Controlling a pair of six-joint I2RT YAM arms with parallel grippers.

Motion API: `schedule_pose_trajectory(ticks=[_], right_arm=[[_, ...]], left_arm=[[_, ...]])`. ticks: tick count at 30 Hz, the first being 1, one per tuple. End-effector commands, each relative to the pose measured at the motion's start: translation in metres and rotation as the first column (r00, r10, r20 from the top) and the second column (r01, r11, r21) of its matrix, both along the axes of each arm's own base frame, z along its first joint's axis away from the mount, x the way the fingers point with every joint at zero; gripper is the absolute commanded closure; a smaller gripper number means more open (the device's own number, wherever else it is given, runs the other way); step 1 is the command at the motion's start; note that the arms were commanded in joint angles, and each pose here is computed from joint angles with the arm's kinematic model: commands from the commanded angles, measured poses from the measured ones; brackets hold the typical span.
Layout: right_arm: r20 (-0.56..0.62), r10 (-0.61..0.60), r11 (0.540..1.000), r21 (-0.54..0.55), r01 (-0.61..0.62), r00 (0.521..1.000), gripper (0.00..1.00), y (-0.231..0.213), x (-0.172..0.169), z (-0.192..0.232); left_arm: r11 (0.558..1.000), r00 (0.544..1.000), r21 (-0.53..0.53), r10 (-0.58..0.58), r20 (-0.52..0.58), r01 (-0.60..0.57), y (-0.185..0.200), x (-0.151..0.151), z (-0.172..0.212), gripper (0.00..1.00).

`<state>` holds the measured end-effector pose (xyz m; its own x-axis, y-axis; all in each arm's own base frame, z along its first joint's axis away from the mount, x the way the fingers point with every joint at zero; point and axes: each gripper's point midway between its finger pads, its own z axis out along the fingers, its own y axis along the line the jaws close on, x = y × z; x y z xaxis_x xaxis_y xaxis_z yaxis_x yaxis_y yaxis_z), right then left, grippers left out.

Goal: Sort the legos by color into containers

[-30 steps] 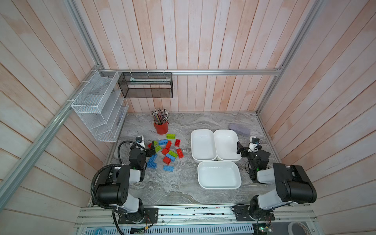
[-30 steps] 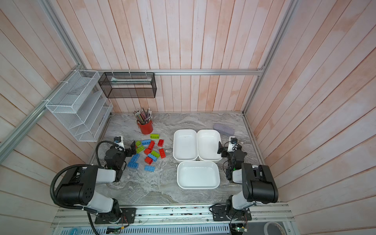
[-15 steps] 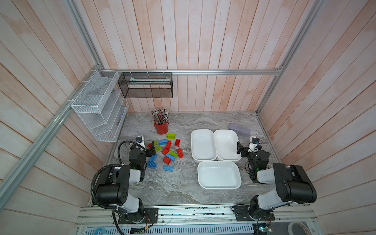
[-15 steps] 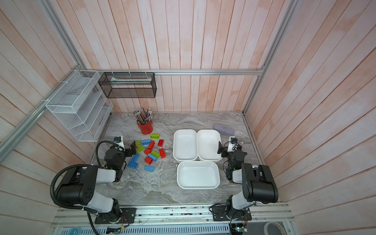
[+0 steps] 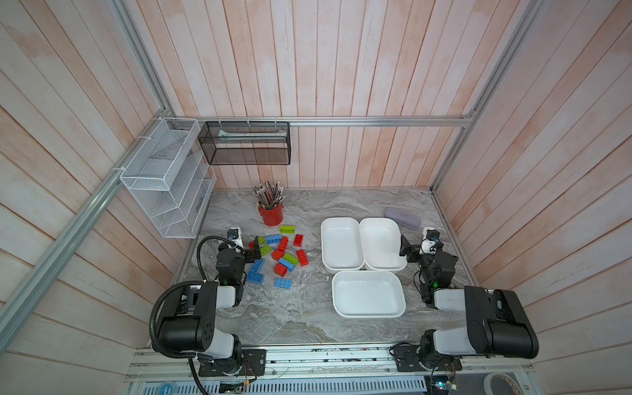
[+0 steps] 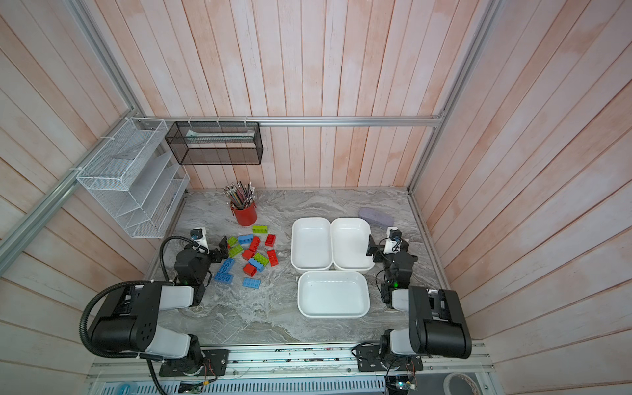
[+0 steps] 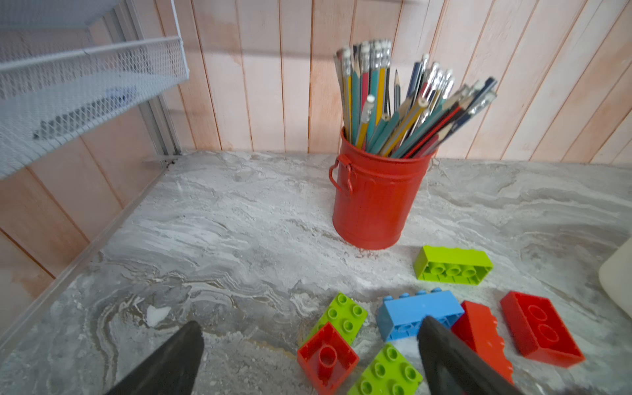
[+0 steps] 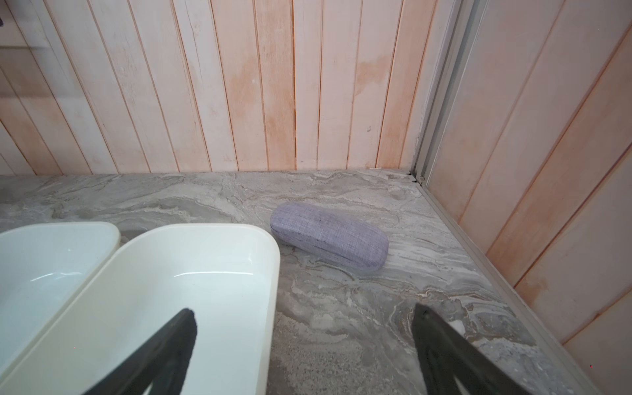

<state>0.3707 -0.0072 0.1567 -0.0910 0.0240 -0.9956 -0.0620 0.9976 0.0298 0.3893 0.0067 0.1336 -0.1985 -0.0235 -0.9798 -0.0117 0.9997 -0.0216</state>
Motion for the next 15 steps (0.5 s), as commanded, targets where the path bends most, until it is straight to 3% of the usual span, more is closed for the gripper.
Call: schedule_pose_trajectory(ticks=[1, 6, 11, 15], right_arm=[[-0.015, 0.021, 1.000, 0.009, -0.021, 1.000, 0.02, 0.004, 0.002, 0.019], [-0.008, 0.104, 0.994, 0.025, -0.103, 0.995, 0.02, 0.019, -0.001, 0.059], [-0.050, 0.250, 0.968, 0.032, -0.248, 0.967, 0.02, 0.043, -0.008, 0.090], [-0.095, 0.434, 0.900, 0.082, -0.427, 0.896, 0.02, 0.074, -0.020, 0.107]], left_arm=[[0.998, 0.998, -0.014, 0.057, 0.014, -0.057, 0.008, 0.007, 0.037, 0.00], [0.996, 0.997, -0.067, 0.062, -0.051, -0.065, 0.002, 0.009, 0.075, 0.00], [0.994, 0.962, 0.042, -0.088, -0.260, 0.103, -0.030, 0.007, 0.089, 0.00], [0.957, 0.901, 0.111, -0.208, -0.380, 0.267, -0.047, -0.008, 0.097, 0.00]])
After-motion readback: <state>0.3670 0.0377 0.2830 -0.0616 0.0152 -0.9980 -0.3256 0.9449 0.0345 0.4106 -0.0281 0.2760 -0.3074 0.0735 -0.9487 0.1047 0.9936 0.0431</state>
